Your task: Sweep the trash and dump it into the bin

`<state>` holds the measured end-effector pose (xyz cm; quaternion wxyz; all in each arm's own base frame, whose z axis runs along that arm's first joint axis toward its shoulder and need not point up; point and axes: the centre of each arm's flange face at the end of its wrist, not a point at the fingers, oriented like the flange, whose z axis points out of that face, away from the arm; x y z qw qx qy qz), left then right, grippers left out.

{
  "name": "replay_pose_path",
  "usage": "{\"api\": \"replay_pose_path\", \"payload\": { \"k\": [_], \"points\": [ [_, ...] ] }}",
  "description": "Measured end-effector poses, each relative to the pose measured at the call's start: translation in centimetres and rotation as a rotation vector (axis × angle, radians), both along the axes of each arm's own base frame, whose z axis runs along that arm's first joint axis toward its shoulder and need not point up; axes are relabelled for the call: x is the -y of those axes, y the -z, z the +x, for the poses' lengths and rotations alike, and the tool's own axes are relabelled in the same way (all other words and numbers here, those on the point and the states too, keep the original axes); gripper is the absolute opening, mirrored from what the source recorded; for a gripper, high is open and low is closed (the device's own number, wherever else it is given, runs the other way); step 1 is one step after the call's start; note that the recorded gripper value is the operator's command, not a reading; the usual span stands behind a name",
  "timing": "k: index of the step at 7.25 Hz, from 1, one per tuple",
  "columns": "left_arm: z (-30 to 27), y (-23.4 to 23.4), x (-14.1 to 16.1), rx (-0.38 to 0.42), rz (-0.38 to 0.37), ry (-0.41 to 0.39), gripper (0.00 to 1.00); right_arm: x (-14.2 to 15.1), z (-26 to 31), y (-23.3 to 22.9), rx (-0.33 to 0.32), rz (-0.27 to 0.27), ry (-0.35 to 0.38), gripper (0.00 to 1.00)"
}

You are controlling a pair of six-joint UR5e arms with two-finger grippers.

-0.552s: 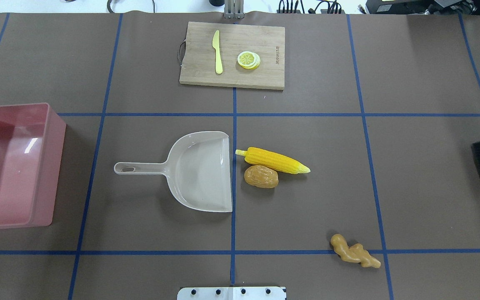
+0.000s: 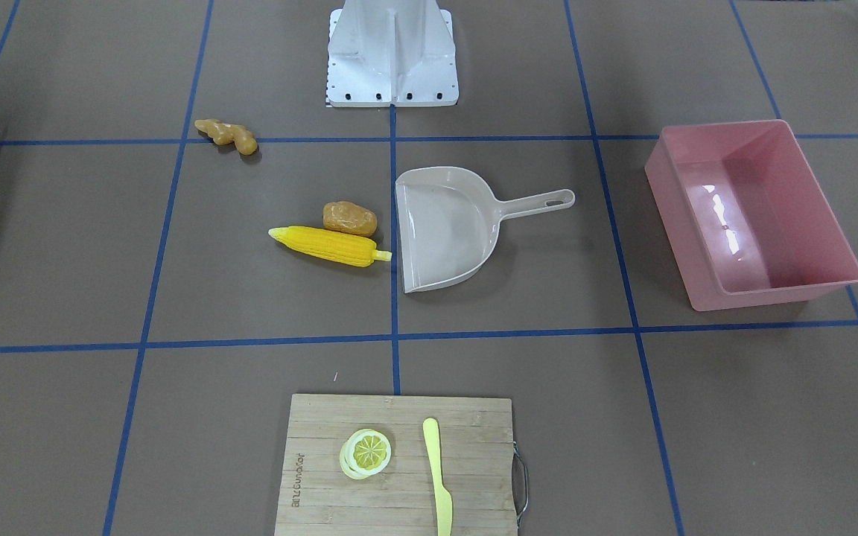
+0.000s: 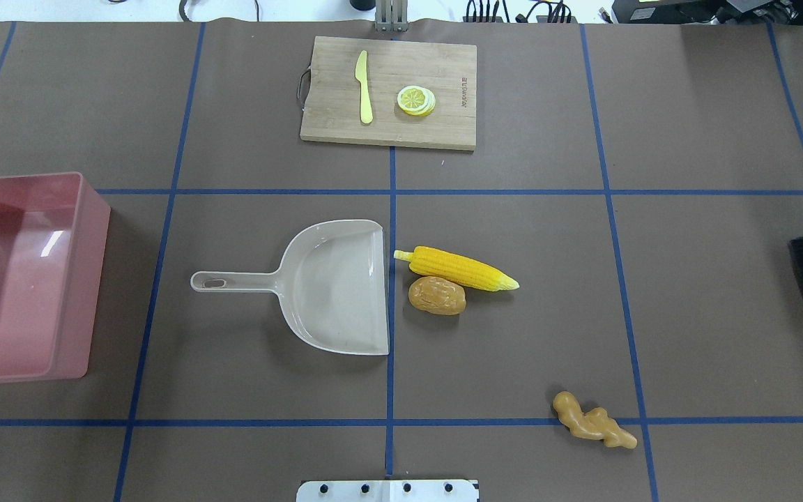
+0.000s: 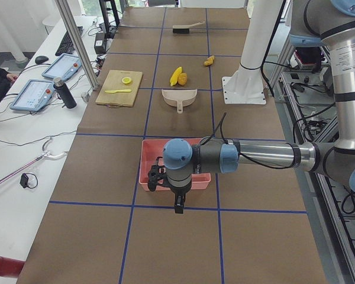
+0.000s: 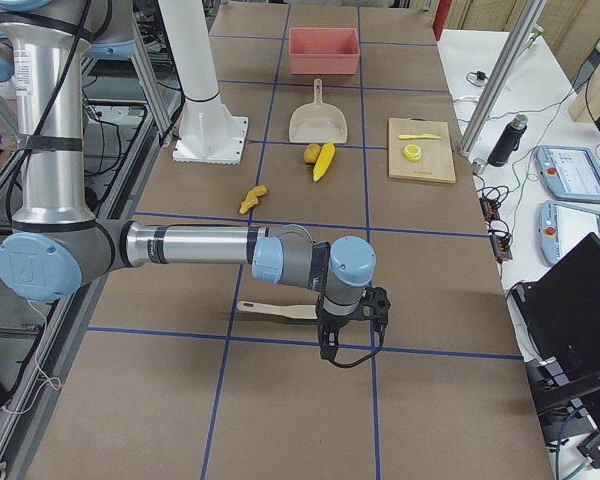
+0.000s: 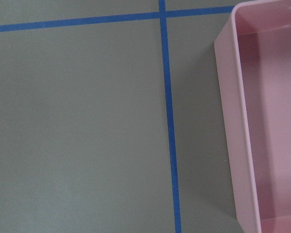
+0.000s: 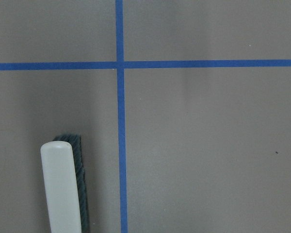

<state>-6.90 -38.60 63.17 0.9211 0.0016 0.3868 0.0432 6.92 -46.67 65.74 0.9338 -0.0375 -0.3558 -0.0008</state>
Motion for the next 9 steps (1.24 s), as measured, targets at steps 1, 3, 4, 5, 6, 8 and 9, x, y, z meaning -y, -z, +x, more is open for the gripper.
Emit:
{"api": "replay_pose_path", "payload": {
  "k": [1, 3, 4, 5, 6, 8, 9],
  "points": [
    [0.0, -0.01, -0.01, 0.0, -0.001, 0.0, 0.98, -0.3, -0.07, -0.18, 0.01, -0.005, -0.001, 1.0],
    [0.01, -0.06, -0.03, -0.001, -0.002, 0.0, 0.98, -0.5, -0.16, -0.2, 0.021, -0.006, -0.002, 1.0],
    [0.0, 0.0, -0.02, -0.001, -0.001, 0.0, 0.98, -0.53, -0.15, -0.29, 0.02, -0.007, -0.002, 1.0],
    [0.03, 0.11, 0.0, -0.001, 0.0, 0.001, 0.98, -0.56, -0.14, -0.38, 0.018, -0.008, -0.001, 1.0],
    [0.09, 0.2, 0.05, -0.001, 0.001, 0.001, 0.98, -0.59, -0.13, -0.43, 0.018, -0.009, -0.001, 1.0],
    [0.18, 0.45, 0.28, 0.0, 0.005, 0.0, 0.98, -0.64, -0.13, -0.57, 0.017, -0.011, -0.001, 1.0],
    [0.21, 0.65, 0.51, 0.0, 0.01, 0.0, 0.98, -0.63, -0.14, -0.51, 0.019, -0.011, -0.001, 1.0]
  ]
}}
